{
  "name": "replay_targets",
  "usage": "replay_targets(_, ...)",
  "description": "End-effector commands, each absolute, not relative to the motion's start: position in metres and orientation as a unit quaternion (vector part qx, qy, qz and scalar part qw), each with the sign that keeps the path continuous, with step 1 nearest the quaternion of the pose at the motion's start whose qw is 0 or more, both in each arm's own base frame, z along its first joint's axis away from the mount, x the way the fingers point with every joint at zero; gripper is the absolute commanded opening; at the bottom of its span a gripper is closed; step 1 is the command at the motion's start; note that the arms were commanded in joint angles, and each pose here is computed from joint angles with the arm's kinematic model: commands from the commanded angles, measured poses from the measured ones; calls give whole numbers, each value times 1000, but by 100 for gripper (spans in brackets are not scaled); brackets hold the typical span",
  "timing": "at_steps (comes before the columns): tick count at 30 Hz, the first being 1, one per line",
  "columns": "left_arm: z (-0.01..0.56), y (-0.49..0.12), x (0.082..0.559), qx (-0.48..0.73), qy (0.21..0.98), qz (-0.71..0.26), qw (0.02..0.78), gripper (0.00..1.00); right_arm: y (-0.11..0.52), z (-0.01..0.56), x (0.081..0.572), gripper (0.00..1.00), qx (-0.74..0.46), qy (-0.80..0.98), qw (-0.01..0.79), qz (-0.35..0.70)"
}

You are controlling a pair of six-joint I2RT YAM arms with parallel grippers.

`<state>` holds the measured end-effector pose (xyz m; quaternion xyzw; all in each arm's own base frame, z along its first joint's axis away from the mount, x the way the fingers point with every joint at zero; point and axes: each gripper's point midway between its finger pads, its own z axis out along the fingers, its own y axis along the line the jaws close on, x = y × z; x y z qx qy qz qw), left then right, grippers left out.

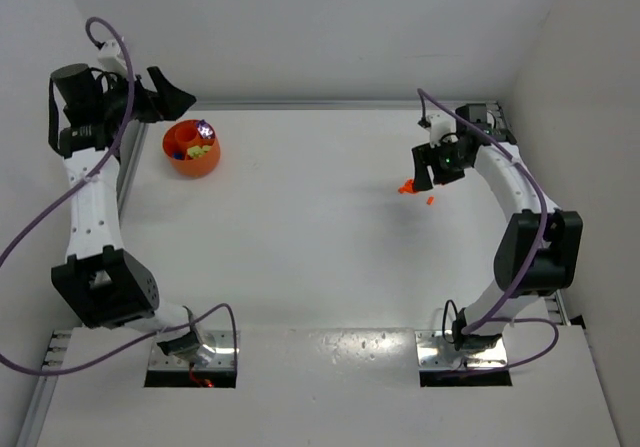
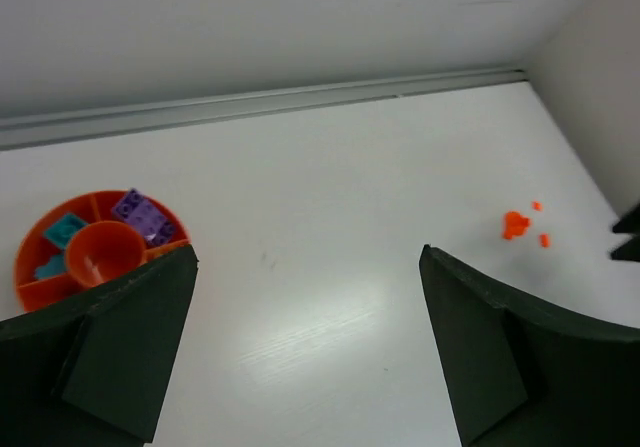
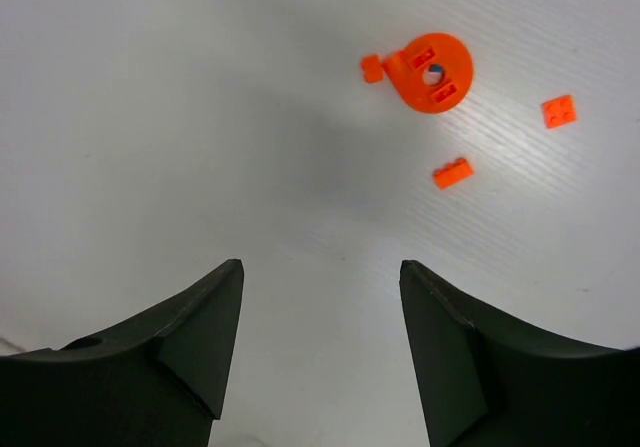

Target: Sort the legos into containers by color

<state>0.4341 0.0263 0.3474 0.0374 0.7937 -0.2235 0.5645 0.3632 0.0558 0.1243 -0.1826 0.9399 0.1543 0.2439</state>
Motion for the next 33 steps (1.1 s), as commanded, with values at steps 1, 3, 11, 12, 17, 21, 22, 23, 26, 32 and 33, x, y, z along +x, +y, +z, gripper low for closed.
replay_targets(1, 365, 5, 417, 46, 742, -332, 581, 100, 33, 127, 392, 65, -237, 922, 297, 82)
replay_targets(3, 371, -5, 409, 80, 729, -351, 582, 100, 31, 122, 407, 60, -242, 922, 293, 75)
replay_targets(11, 365, -22, 390, 107, 731, -328, 589, 100, 20, 105, 437, 31, -184, 945, 264, 54)
replay_targets(12, 373, -21, 387, 108, 726, -312, 603, 100, 20, 99, 440, 31, -178, 949, 254, 57)
replay_targets(17, 367, -21, 384, 103, 733, -300, 602, 100, 27, 86, 437, 32, -134, 962, 227, 70)
replay_targets(21, 367, -20, 384, 100, 734, -296, 603, 100, 28, 72, 435, 36, -113, 971, 195, 77)
replay_targets(22, 367, -19, 385, 97, 734, -293, 604, 100, 28, 67, 432, 36, -112, 973, 186, 78)
replay_targets(23, 367, -19, 385, 97, 734, -293, 604, 100, 28, 66, 434, 36, -107, 974, 185, 79)
replay_targets(26, 363, -17, 386, 92, 737, -292, 602, 100, 25, 62, 433, 39, -101, 975, 184, 70)
replay_targets(32, 363, -17, 386, 92, 737, -291, 602, 100, 25, 48, 439, 39, -86, 979, 170, 69)
replay_targets(33, 362, -16, 385, 88, 738, -288, 604, 100, 25, 47, 436, 39, -86, 980, 164, 69)
